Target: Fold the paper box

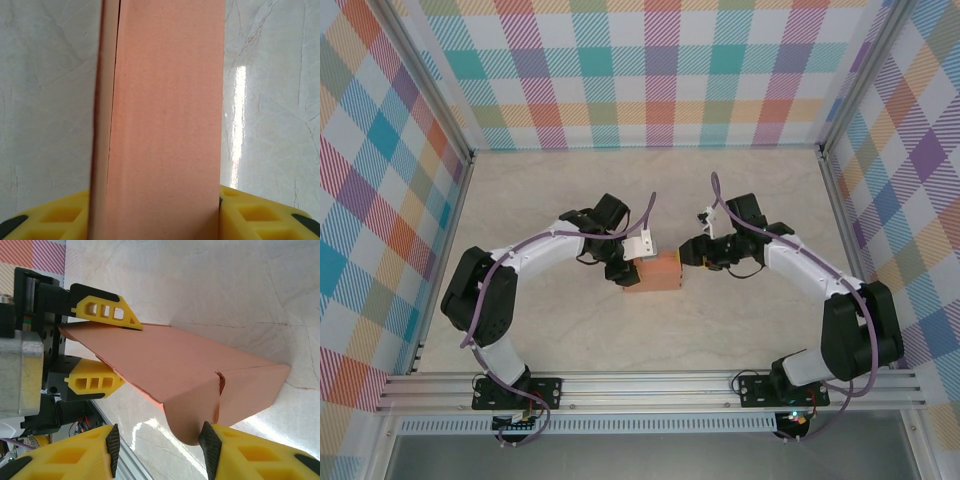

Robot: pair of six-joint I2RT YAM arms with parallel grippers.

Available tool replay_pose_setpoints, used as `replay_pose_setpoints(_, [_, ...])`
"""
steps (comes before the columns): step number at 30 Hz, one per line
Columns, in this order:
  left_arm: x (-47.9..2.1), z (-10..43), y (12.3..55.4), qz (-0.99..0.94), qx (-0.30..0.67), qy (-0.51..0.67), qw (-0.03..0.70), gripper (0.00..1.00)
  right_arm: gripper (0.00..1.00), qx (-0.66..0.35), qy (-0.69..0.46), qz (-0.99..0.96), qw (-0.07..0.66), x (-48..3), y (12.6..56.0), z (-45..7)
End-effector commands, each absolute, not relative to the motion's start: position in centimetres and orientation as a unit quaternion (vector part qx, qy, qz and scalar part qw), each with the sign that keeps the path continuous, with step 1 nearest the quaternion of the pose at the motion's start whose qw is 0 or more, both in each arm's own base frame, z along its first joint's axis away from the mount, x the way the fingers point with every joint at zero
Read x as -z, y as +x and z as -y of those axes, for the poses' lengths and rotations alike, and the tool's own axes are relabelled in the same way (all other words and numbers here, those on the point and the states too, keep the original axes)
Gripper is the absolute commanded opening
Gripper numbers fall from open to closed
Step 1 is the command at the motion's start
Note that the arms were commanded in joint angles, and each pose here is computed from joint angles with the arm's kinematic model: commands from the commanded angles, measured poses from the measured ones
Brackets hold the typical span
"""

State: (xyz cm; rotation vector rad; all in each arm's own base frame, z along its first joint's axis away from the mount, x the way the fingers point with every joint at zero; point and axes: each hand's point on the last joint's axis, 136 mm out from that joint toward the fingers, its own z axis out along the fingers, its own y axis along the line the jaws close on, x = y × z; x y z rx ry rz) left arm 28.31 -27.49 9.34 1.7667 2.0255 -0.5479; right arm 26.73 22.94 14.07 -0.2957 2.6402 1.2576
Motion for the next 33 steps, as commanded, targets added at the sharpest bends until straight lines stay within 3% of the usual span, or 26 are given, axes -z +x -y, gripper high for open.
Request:
replay_pose_setpoints(1, [-8.6, 27.5, 28.4, -0.732, 0.205, 0.623, 0.183, 0.49, 0.49, -0.441, -0.108, -0.886, 0.1, -15.1, 26.9, -23.8])
replay_pose_setpoints(26, [-7.6, 27.2, 27.8, -0.728, 0.193, 0.636, 0.171, 0.45, 0.45, -0.401, -0.064, -0.909, 0.093, -14.3, 28.8, -23.3])
replay_pose_setpoints(33, [-7.3, 27.0, 27.5, -0.728, 0.193, 0.637, 0.165, 0.45, 0.56, -0.406, -0.049, -0.907, 0.102, -16.1, 29.5, -23.3])
